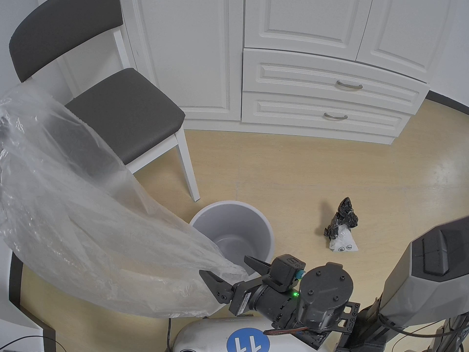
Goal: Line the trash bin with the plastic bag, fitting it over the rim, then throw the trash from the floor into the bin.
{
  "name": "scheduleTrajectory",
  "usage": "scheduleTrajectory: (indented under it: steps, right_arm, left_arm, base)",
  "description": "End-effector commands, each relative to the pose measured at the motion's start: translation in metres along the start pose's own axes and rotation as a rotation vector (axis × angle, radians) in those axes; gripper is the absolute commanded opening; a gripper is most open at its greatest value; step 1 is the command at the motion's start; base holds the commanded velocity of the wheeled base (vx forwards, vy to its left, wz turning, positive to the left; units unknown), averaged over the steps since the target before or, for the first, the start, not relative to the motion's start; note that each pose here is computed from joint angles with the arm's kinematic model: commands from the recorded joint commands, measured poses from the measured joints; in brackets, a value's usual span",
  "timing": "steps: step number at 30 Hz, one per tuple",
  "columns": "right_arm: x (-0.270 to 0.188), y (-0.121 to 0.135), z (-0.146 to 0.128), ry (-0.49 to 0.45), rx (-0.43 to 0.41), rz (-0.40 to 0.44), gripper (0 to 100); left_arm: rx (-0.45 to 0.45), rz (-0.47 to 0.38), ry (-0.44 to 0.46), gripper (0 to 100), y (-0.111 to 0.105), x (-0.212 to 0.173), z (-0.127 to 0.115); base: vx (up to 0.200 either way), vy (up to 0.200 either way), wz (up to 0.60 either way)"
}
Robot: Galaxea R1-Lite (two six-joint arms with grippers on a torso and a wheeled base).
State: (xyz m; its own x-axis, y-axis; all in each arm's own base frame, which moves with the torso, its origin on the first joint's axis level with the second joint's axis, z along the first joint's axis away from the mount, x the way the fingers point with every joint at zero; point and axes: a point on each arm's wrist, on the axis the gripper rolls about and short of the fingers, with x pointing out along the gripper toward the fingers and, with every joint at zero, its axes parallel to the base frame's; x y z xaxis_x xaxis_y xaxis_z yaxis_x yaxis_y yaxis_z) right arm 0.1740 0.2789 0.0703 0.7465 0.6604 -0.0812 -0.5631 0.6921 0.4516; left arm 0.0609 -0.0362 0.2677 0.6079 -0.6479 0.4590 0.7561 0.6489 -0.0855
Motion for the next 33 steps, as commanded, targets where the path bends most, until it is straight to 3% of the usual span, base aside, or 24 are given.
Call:
scheduleTrajectory:
  steps: [1,33]
  right_arm:
    - [0.000,-0.001,-0.002,0.006,-0.003,-0.003,100]
    - [0.000,0.000,0.000,-0.016,0.001,0.009,100]
  left_arm:
    - [0.005,-0.005,-0.014,0,-0.001,-0.001,0.003]
    - [0.026,-0.024,-0.073,0,-0.009,-0.010,0.016]
  base:
    - [0.000,0.000,0.00]
    - [0.000,0.000,0.00]
